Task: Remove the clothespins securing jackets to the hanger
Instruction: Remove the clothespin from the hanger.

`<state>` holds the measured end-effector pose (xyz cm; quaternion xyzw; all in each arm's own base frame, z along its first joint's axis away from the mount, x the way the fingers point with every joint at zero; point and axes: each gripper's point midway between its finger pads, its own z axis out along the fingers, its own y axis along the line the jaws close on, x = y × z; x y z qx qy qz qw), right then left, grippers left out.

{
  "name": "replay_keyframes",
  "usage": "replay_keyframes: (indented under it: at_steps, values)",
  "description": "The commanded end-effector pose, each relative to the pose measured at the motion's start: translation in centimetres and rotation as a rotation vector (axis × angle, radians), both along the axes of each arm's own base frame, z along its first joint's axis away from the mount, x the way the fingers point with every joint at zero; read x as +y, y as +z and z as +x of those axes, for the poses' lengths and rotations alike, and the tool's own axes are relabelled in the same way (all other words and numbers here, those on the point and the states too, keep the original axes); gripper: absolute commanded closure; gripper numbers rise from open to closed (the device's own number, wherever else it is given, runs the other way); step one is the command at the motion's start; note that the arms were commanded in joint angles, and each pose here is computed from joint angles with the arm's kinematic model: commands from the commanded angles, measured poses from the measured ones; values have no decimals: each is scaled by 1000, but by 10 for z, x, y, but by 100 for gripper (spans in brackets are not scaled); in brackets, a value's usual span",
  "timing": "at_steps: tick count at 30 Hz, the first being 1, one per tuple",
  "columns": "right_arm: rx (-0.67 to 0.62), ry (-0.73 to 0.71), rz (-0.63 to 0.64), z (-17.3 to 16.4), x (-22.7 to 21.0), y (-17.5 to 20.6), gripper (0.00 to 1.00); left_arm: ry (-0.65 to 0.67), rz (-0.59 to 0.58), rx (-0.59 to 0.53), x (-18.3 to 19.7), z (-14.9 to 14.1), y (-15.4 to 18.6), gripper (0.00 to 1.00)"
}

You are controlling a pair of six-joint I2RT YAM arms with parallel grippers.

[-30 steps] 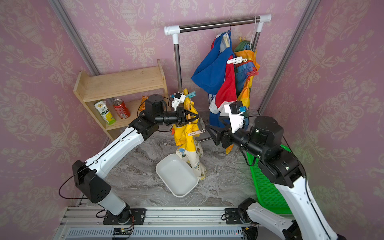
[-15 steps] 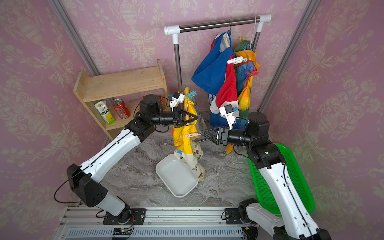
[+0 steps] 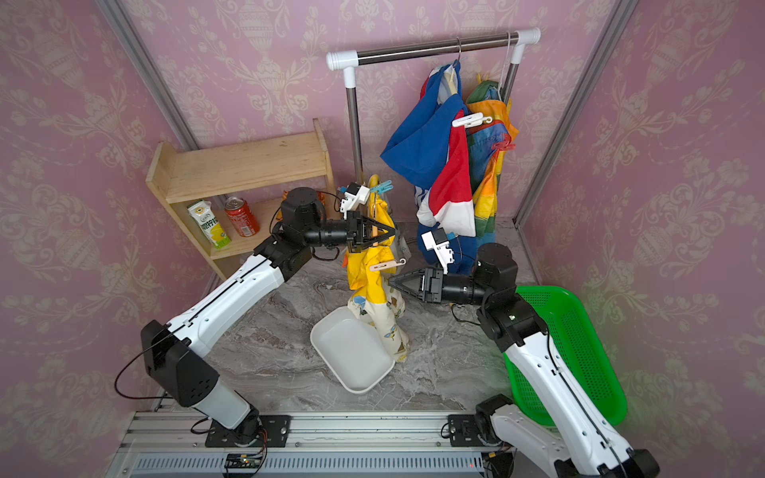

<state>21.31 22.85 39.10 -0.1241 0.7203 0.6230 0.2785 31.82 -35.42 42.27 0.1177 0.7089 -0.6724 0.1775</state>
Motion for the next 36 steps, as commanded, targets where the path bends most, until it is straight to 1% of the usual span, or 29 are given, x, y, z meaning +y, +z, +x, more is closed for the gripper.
replay_keyframes:
  at_steps: [1, 8, 14, 19, 23, 26, 30, 33, 34, 36]
  values:
    - [-61, -42, 38, 8, 0, 16, 28, -35, -89, -148, 7, -14, 43, 100]
    - [-71, -72, 26, 27, 4, 14, 29, -33, -98, -149, 11, -19, 45, 100]
    - [-76, -87, 0, 38, 5, 11, 33, -37, -104, -154, 13, -24, 46, 100]
    - [-99, -115, 5, 46, 2, 16, 42, -42, -98, -146, 12, -24, 42, 100]
    - [-99, -120, -3, 50, 3, 16, 55, -45, -98, -146, 12, -24, 42, 100]
    - [-95, -118, -11, 51, 3, 13, 60, -46, -97, -145, 12, -24, 41, 100]
    - [-94, -105, -13, 48, 3, 12, 61, -41, -97, -146, 12, -22, 41, 100]
    - [-96, -101, -42, 42, 1, 8, 59, -41, -96, -140, 11, -20, 40, 100]
    - [-97, -104, -52, 41, 0, 7, 60, -43, -96, -139, 11, -20, 40, 100]
    - [-99, -106, -63, 39, -1, 4, 64, -42, -100, -135, 10, -18, 40, 100]
